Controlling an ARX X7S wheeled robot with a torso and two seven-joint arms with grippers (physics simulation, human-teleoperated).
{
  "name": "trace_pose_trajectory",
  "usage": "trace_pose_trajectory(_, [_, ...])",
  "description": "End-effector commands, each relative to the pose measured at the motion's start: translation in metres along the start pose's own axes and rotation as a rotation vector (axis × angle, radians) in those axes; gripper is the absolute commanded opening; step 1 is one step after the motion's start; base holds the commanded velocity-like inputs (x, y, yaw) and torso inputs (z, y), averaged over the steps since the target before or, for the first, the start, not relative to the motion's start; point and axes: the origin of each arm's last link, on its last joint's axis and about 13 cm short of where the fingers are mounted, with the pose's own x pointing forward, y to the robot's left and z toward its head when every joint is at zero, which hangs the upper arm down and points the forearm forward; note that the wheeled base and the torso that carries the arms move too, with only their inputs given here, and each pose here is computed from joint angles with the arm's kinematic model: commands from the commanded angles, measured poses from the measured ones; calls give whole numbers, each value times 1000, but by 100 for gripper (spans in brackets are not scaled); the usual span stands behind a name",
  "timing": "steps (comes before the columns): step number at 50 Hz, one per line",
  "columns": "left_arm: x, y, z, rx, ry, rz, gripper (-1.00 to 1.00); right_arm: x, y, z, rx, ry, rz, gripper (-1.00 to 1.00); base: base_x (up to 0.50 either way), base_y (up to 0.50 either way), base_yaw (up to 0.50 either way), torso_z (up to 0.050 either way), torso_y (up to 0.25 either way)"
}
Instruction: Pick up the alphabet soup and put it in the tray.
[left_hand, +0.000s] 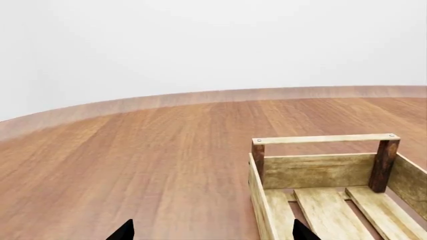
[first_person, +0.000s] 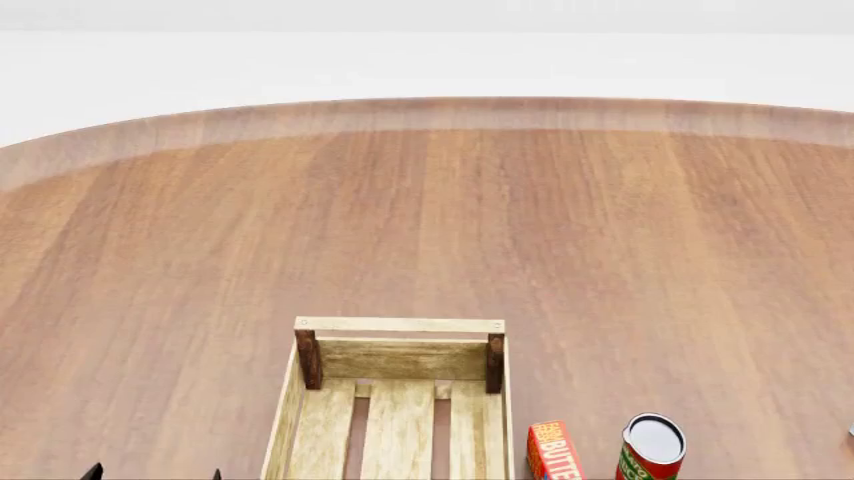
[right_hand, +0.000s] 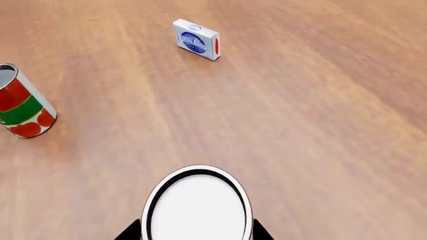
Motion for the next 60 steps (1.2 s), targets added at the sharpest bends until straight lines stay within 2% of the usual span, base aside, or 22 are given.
trace_pose_trajectory(1, [0, 0, 0, 1, -1, -1, 100, -9, 15, 24, -30, -75, 71, -100, 0, 0, 0, 0, 0])
trace_pose_trajectory(18, [0, 0, 0, 1, -1, -2, 100, -22, 41, 58, -53, -157, 188, -100, 0, 0, 0, 0, 1])
trace_pose_trajectory(33, [1, 0, 0, -3, 0, -2, 100, -33, 73, 89, -103, -238, 308, -100, 0, 0, 0, 0, 1])
trace_pose_trajectory(49, [1, 0, 1, -5, -3, -3, 100, -40, 111, 113, -134, -291, 436, -100, 0, 0, 0, 0, 1])
trace_pose_trajectory(60, [1, 0, 1, -4, -4, -3, 100, -35, 139, 126, -146, -299, 508, -100, 0, 0, 0, 0, 0])
